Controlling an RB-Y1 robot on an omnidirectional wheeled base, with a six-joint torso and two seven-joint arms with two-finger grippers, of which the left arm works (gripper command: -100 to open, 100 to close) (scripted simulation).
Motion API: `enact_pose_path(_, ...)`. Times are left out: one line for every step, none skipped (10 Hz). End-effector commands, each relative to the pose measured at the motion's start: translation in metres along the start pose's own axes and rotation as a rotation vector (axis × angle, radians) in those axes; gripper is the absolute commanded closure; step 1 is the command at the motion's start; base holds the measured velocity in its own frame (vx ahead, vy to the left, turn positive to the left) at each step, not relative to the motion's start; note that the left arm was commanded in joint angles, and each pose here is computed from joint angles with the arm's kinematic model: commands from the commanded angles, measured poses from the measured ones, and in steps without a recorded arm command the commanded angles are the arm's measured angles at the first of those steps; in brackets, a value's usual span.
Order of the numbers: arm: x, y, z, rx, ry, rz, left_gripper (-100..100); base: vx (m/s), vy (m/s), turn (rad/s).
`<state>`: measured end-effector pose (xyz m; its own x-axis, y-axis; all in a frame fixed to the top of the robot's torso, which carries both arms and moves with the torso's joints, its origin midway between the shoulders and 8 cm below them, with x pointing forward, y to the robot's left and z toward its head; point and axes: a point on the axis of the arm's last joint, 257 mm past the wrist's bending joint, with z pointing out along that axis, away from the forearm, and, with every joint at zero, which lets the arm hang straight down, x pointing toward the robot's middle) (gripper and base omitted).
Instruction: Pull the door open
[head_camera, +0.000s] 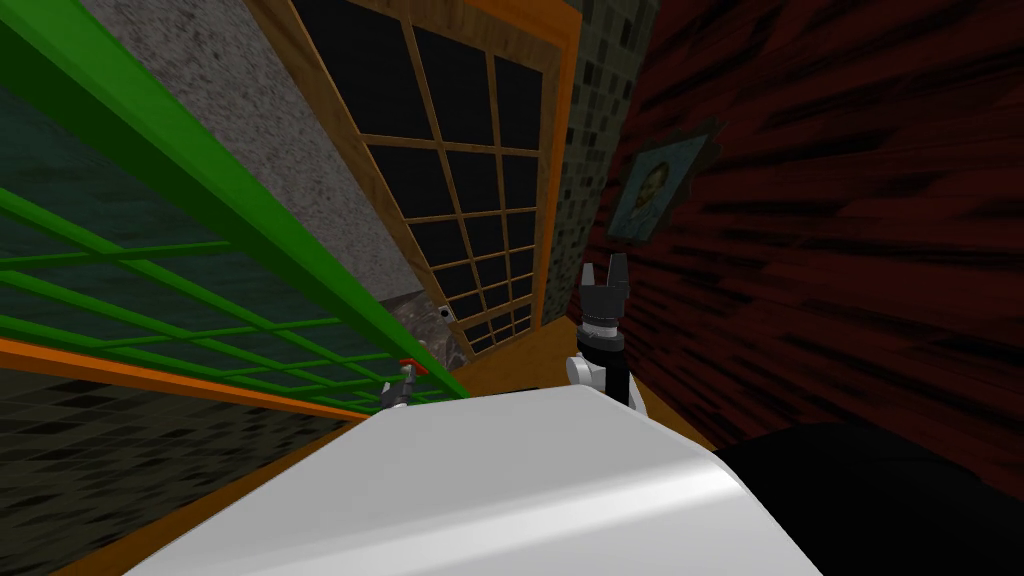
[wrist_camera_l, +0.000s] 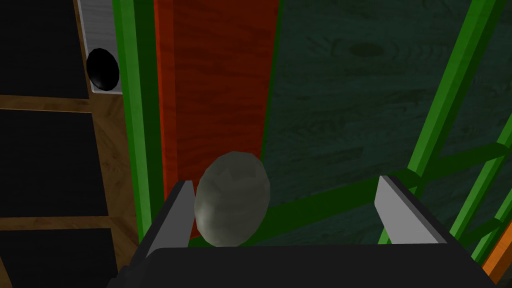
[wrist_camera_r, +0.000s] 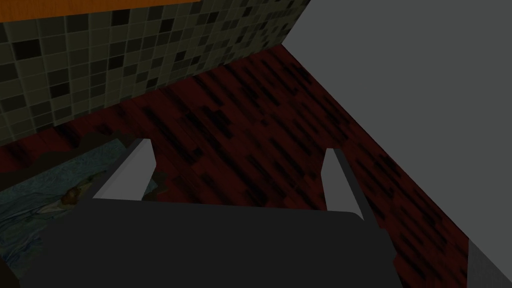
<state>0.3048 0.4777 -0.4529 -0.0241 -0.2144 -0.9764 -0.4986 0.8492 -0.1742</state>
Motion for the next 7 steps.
enact_pose_path(0.003,0.027,-0.0111,-0.049,0.028,0.013,100,-0.012,-0.007,0.017)
enact_pose_path(0.002,0.026,-0.0119,-0.046,0.021,0.013,100,-0.013,0.013,0.035)
enact_pose_path(0.001,0.027,-0.0084,-0.049,0.026,0.014,100,-0.018,0.000,-0.008)
enact_pose_path(0.002,0.027,-0.0084,-0.052,0.032,0.014,100,0.000,0.000,0.000)
enact_pose_path(0.002,0.027,-0.0084,-0.052,0.032,0.014,100,0.019,0.004,0.004)
enact_pose_path(0.002,0.027,-0.0084,-0.052,0.032,0.014,100,0.000,0.000,0.000)
enact_pose_path(0.004,0.037,-0.0135,-0.068,0.038,-0.023,100,-0.079,-0.005,-0.018)
